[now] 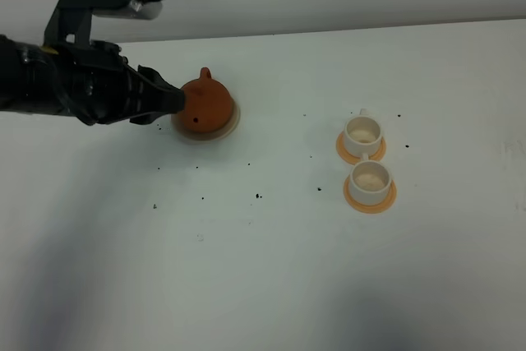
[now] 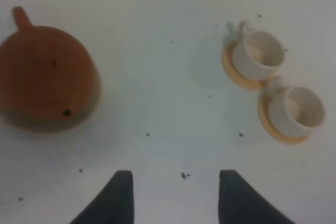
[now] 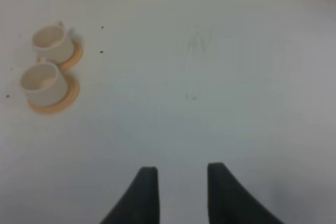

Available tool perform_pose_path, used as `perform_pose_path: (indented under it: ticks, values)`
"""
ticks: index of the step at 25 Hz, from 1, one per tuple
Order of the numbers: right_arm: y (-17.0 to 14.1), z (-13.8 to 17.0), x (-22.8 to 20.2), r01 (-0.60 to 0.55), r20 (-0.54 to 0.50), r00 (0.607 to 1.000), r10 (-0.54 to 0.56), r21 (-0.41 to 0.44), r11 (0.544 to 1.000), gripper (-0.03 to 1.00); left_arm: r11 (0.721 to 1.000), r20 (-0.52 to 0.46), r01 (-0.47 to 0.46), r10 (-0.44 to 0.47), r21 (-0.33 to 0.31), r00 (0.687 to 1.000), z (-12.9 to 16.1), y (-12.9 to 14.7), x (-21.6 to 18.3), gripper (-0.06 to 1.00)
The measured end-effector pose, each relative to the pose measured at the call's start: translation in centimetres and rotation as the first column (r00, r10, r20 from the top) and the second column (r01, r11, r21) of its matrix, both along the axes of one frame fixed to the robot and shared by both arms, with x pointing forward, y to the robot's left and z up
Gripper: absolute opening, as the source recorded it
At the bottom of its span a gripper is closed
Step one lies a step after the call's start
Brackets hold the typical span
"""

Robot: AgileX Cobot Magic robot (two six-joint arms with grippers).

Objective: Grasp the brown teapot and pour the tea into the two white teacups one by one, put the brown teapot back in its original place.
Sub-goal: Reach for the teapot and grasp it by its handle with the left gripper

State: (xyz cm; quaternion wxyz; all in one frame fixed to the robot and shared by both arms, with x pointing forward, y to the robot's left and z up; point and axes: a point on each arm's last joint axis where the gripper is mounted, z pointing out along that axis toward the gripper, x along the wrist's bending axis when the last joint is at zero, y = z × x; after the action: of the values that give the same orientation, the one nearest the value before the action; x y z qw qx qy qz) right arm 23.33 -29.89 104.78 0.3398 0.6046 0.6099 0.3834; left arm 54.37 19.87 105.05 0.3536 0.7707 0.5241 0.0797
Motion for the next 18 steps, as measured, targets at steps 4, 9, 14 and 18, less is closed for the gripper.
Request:
perform_pose_path:
  ticks: [4,9,14,18]
  values:
    - [0.0,0.0,0.0,0.0,0.0,1.0,0.0,0.0,1.0,0.24,0.995,-0.084,-0.027,0.034,0.093,0.996,-0.1,0.1,2.6,0.39]
    - [0.0,0.0,0.0,0.0,0.0,1.0,0.0,0.0,1.0,0.24,0.991,-0.151,-0.017,0.037,0.134,0.988,-1.0,-0.8,7.2,0.39]
    - [0.0,0.0,0.0,0.0,0.0,1.0,0.0,0.0,1.0,0.24,0.991,-0.163,0.018,0.003,0.13,0.987,-1.3,-3.0,11.7,0.39]
    - [0.0,0.0,0.0,0.0,0.0,1.0,0.0,0.0,1.0,0.24,0.993,-0.146,0.027,-0.01,0.113,0.989,-1.6,-5.0,14.7,0.41]
